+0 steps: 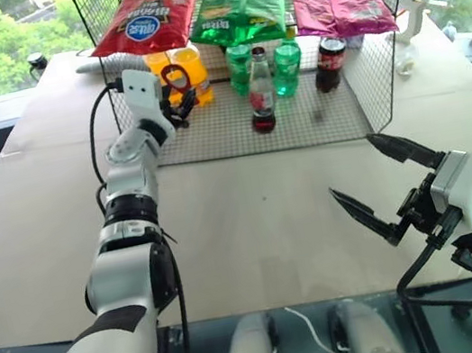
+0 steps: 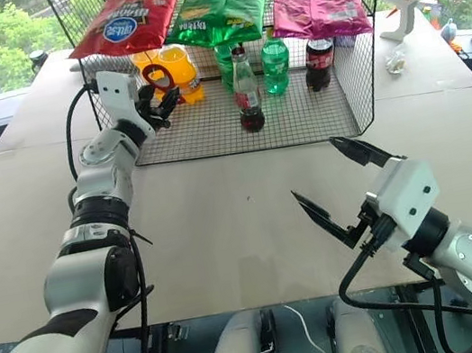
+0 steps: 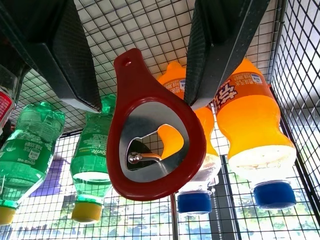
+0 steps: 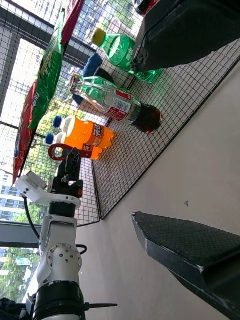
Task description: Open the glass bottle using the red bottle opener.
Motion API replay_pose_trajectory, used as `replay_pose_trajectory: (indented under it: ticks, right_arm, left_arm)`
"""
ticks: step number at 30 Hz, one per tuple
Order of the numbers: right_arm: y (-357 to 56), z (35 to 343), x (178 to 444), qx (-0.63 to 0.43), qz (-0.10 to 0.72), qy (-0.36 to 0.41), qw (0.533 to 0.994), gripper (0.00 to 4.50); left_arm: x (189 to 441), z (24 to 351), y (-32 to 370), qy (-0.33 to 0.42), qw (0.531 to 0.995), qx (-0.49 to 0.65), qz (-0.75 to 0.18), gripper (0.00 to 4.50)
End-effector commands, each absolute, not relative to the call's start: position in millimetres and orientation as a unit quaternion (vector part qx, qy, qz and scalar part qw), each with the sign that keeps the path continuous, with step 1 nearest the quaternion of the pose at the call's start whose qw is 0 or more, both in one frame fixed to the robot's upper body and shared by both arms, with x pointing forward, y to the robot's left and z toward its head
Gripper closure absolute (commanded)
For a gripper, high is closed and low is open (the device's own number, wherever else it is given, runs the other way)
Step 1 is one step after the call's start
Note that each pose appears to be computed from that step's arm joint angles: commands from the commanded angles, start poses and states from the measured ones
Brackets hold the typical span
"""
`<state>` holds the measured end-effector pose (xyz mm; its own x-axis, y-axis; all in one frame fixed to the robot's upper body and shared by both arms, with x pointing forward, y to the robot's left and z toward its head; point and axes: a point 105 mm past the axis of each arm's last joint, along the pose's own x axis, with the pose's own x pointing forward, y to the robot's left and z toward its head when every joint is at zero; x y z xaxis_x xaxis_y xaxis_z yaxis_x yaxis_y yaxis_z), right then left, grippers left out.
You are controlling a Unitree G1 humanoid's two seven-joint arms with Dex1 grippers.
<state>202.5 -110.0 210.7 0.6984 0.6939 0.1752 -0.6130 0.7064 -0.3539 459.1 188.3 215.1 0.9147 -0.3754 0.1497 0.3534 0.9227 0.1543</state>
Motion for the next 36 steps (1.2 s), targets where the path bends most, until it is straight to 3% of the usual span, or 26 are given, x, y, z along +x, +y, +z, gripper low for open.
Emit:
replay_pose_trajectory:
  ticks: [1, 5, 14, 22, 29, 31, 36]
  right_arm:
    - [-105.1, 220.1, 195.6, -0.141, 0.365, -0.173, 0.904, 0.00]
    - [-104.8, 220.0, 195.9, -0.141, 0.366, -0.173, 0.904, 0.00]
    - [-104.2, 218.8, 197.2, -0.140, 0.365, -0.171, 0.904, 0.00]
    - [-108.0, 215.4, 201.9, -0.133, 0.350, -0.163, 0.913, 0.00]
    - [-108.1, 199.4, 217.3, -0.180, 0.327, -0.103, 0.922, 0.00]
    - [-112.0, 193.1, 222.5, -0.198, 0.305, -0.067, 0.929, 0.00]
    - [-89.8, 198.4, 230.1, -0.081, 0.397, -0.019, 0.914, 0.00]
  left_arm:
    - [457.1, 232.3, 193.3, -0.117, 0.974, 0.068, -0.184, 2.64]
    - [456.2, 231.3, 194.6, -0.117, 0.973, 0.069, -0.186, 4.38]
    - [451.0, 229.5, 197.3, -0.119, 0.970, 0.060, -0.203, 4.38]
    - [430.9, 233.7, 203.6, -0.126, 0.954, 0.045, -0.270, 4.38]
    - [411.5, 236.5, 197.9, -0.119, 0.929, 0.027, -0.348, 4.38]
    - [398.6, 236.5, 187.0, -0.108, 0.908, 0.006, -0.404, 4.38]
    - [347.7, 235.9, 153.0, -0.013, 0.816, -0.108, -0.568, 4.38]
